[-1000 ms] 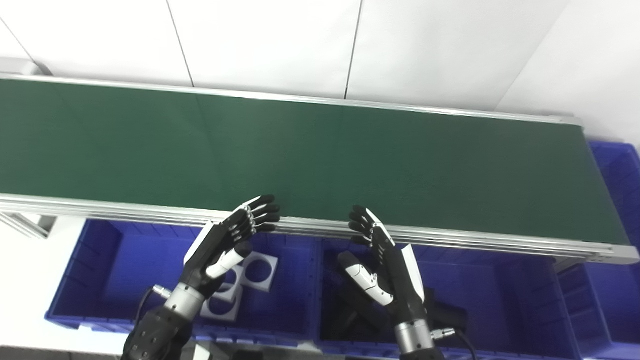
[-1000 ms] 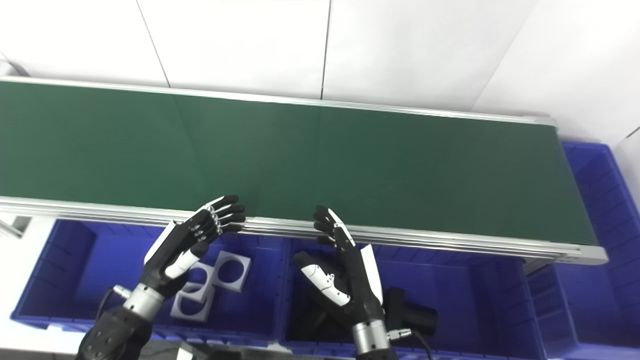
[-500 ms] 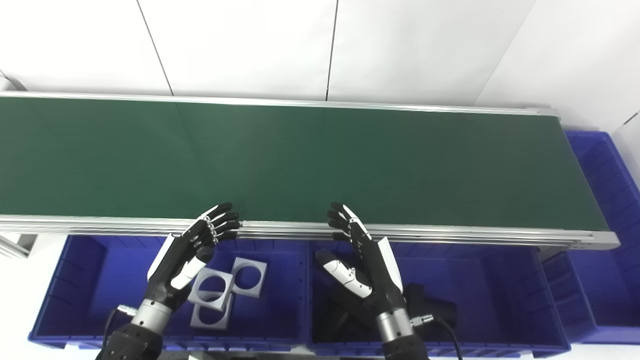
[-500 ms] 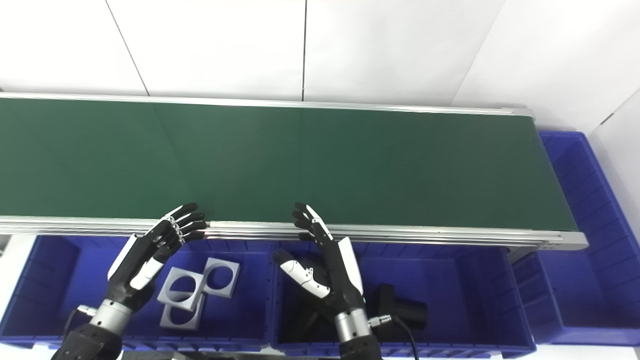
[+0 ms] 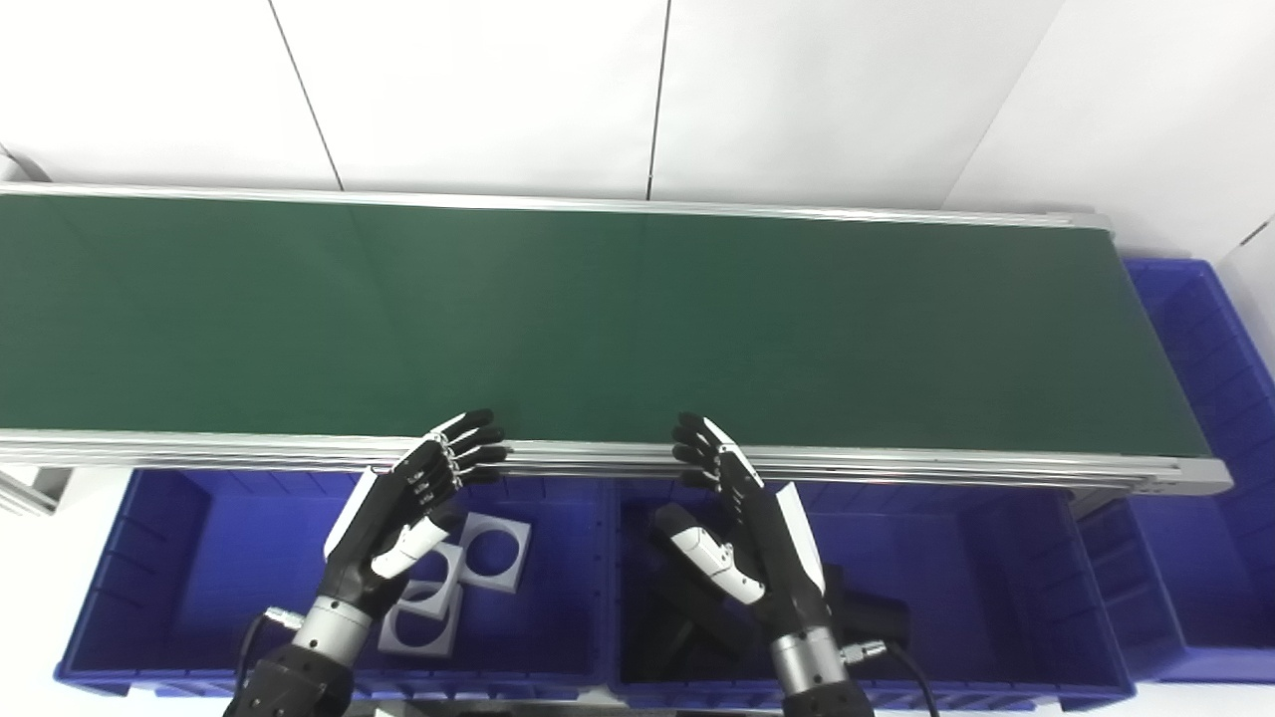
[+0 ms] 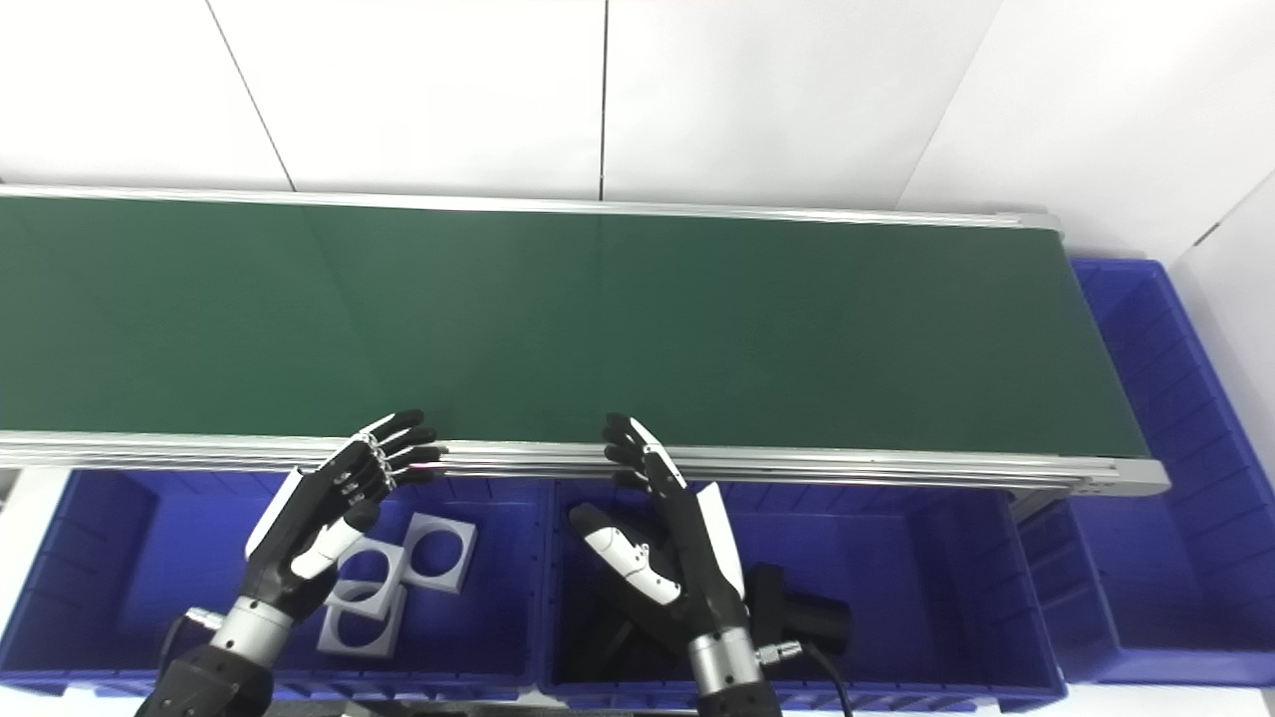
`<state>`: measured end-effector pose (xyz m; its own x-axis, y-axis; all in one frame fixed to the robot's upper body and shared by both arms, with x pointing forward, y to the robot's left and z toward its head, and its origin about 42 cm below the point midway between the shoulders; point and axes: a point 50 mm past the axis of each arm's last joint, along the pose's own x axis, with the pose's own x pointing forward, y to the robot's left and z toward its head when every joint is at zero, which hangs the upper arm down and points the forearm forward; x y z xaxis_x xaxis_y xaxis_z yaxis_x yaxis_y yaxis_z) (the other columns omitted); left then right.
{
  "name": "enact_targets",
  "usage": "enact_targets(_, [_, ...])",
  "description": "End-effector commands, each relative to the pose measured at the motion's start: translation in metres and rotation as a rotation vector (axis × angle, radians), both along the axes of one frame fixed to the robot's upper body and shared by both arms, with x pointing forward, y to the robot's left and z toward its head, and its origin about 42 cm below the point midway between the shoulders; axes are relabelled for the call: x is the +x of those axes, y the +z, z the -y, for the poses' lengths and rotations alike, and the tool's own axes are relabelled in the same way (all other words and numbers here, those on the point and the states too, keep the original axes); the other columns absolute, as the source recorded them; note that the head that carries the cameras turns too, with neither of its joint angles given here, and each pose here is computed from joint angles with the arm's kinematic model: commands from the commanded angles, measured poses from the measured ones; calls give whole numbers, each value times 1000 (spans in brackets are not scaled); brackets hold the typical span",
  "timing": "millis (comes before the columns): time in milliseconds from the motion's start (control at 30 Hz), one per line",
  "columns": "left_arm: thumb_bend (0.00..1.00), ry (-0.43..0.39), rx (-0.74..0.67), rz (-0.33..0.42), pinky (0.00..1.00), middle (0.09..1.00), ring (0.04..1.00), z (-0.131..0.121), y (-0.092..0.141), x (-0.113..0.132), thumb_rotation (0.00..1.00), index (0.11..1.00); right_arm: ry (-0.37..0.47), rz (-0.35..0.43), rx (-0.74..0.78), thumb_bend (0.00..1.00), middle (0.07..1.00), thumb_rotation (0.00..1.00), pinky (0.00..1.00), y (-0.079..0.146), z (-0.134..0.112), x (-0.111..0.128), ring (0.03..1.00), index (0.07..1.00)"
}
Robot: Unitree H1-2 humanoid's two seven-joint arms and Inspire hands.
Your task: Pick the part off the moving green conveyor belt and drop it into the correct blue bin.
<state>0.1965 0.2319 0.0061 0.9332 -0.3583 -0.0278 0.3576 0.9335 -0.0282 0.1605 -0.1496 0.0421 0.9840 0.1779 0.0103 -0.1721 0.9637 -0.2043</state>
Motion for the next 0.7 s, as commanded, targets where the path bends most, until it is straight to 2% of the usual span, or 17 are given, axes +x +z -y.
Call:
enact_targets(0, [891,-9,-7,75,721,812,779,6,10,3,647,828,-8,90,18,611,841,750,716,11,2,1,806,875])
enact_targets(133, [930,-9,-11,84,716,812,778,11,13,0,641,826,-9,110,12,587,836,757,700,14,5,-1,804,869])
enact_targets(233, [925,-8,-18,104,721,808,778,15,18,-4,621,822,-14,141,19,622,824,764,685,19,5,-4,792,854])
enact_targets(333, [885,-18,-14,172,722,805,777,17,37,-7,624,821,-17,217,44,613,806,737,674,37,2,-11,775,840])
enact_targets(467, [878,9,0,295,699,784,757,21,74,-17,693,807,-19,320,67,596,763,678,628,66,-4,-22,724,804])
enact_targets(567, [872,37,-3,378,706,781,758,25,100,-28,689,805,-32,413,68,599,751,660,614,88,-9,-30,713,785])
enact_targets(667, [819,43,-15,446,716,805,776,25,119,-33,678,826,-46,494,76,598,731,656,596,107,-14,-37,689,758])
